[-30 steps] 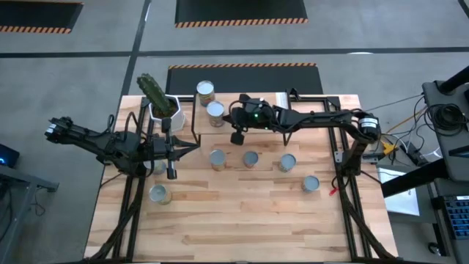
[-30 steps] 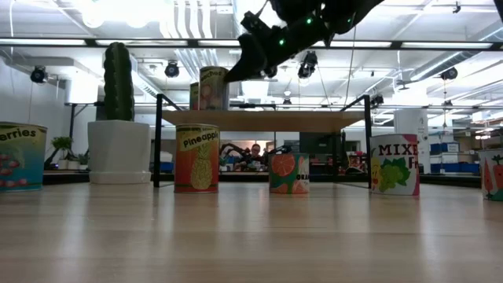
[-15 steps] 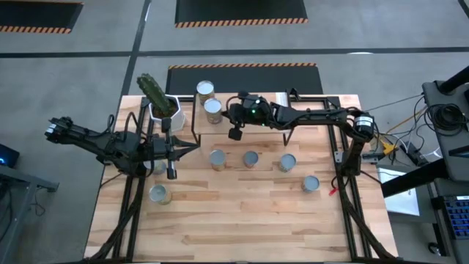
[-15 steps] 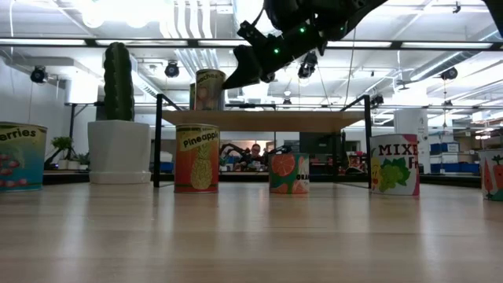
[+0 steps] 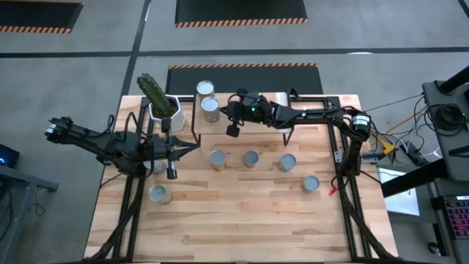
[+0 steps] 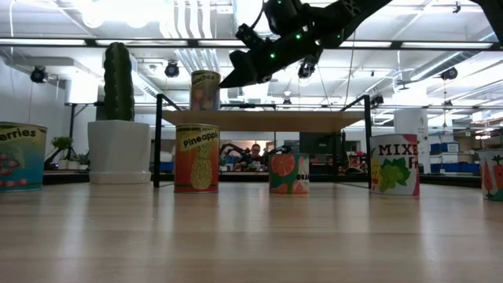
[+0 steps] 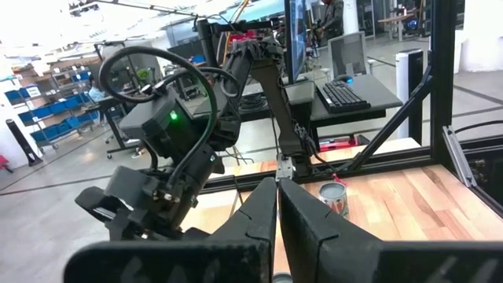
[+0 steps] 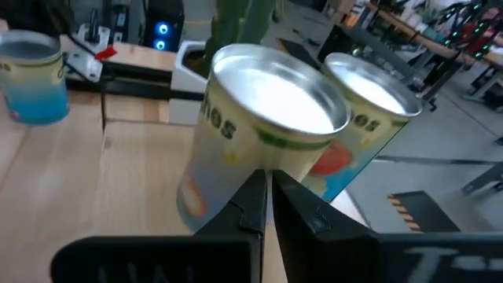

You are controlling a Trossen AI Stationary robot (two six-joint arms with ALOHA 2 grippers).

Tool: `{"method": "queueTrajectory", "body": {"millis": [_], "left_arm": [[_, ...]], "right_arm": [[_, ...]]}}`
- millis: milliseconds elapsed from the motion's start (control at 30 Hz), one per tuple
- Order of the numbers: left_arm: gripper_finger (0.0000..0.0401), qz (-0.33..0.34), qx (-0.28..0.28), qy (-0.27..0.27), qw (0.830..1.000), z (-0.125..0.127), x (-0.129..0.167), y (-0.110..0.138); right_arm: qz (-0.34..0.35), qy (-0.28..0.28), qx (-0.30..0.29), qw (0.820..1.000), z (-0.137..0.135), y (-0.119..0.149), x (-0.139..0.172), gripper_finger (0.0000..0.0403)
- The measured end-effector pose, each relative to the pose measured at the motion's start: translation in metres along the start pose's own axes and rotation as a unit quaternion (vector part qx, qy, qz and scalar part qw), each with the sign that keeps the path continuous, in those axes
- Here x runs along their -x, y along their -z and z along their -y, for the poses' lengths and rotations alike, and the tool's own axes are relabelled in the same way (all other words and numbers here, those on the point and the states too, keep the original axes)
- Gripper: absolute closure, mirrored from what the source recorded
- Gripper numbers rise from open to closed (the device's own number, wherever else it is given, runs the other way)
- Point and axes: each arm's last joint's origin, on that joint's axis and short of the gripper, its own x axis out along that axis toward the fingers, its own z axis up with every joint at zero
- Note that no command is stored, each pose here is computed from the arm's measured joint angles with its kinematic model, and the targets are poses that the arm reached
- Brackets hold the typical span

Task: Pick and place cans onto a shelf
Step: Put the canned peaches on the shelf

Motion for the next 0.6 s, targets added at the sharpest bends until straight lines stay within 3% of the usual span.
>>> {"method": "queueTrajectory", "body": {"millis": [600], "left_arm": [[0.0401,0.0,0.0,0.0,1.0,0.0,0.0,0.0]], "right_arm": [[0.028,0.019,0.004,0.999,0.002,0.013,-0.019,0.039]]}}
